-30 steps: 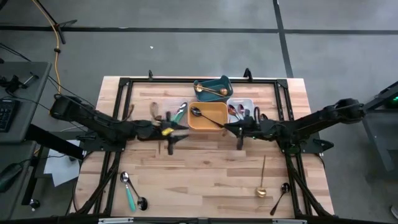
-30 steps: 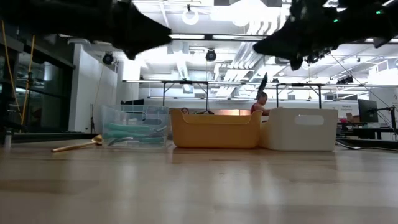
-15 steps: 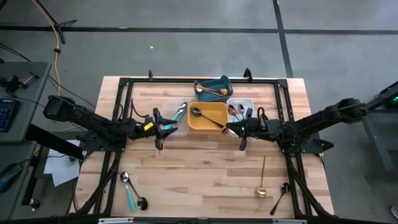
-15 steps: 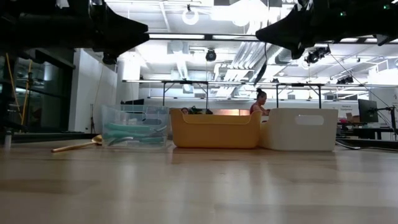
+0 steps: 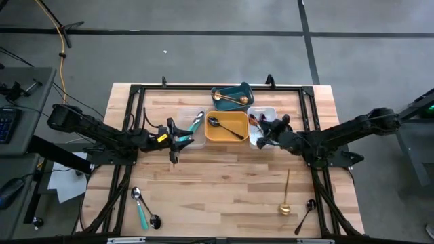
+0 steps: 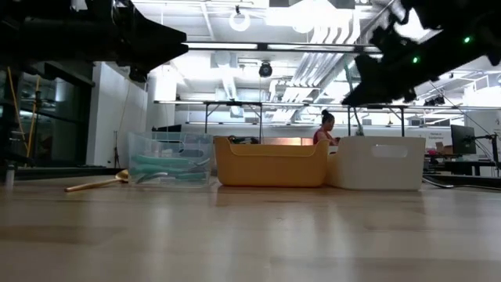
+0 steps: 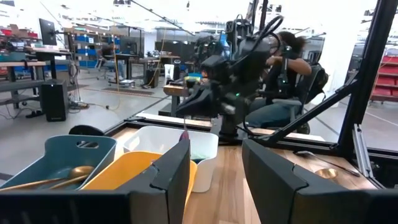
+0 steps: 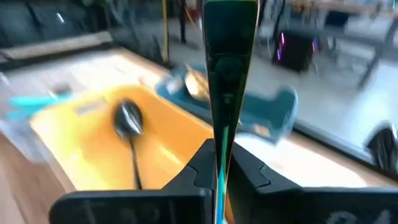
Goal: Sort silverware by color (type)
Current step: Put the distorted-color spoon into the white bin
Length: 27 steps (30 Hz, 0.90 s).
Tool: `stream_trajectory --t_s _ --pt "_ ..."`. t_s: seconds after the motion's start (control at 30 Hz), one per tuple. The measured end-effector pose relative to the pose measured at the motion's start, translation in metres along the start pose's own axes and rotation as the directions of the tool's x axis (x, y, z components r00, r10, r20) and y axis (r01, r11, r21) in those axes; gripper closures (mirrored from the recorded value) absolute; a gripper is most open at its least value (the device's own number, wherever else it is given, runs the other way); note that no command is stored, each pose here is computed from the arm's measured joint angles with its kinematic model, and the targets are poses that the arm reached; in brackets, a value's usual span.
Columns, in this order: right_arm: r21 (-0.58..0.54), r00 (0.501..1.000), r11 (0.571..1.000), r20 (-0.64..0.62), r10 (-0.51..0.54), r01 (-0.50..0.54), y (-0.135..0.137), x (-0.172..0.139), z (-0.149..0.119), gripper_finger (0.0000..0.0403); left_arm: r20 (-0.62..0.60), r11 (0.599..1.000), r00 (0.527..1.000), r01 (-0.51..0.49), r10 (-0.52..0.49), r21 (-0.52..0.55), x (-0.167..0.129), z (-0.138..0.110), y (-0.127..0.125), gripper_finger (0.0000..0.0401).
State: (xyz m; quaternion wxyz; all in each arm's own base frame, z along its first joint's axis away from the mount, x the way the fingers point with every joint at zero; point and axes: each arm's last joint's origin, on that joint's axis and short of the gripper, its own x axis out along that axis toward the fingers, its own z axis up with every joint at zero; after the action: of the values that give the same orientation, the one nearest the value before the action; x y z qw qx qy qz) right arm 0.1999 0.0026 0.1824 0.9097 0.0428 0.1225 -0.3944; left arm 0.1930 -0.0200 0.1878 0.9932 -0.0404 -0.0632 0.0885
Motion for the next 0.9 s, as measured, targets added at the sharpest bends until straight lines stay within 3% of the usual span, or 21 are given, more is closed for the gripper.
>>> stream_trajectory --t_s 0.17,0.33,0.67,0.9 --pt "0.027 0.978 0.999 -0.208 -0.031 0.038 -0.011 0.009 -0.005 0.0393 0.0 1.0 1.0 0.0 0.0 0.0 0.0 0.0 0.0 0.0261" --pt "0.056 0.945 0.997 -0.324 -0.032 0.053 -0.016 0.008 -0.008 0.0393 0.0 1.0 1.0 0.0 0.0 0.001 0.0 0.0 0.0 0.0261" --pt "0.107 0.937 0.993 -0.349 -0.01 0.051 -0.015 0.008 -0.009 0.0391 0.0 1.0 1.0 0.0 0.0 0.001 0.0 0.0 0.0 0.0261" --pt "0.109 0.937 0.993 -0.349 -0.011 0.052 -0.015 0.008 -0.009 0.0337 -0.001 1.0 1.0 0.001 -0.001 0.0 0.0 0.0 0.0 0.0261"
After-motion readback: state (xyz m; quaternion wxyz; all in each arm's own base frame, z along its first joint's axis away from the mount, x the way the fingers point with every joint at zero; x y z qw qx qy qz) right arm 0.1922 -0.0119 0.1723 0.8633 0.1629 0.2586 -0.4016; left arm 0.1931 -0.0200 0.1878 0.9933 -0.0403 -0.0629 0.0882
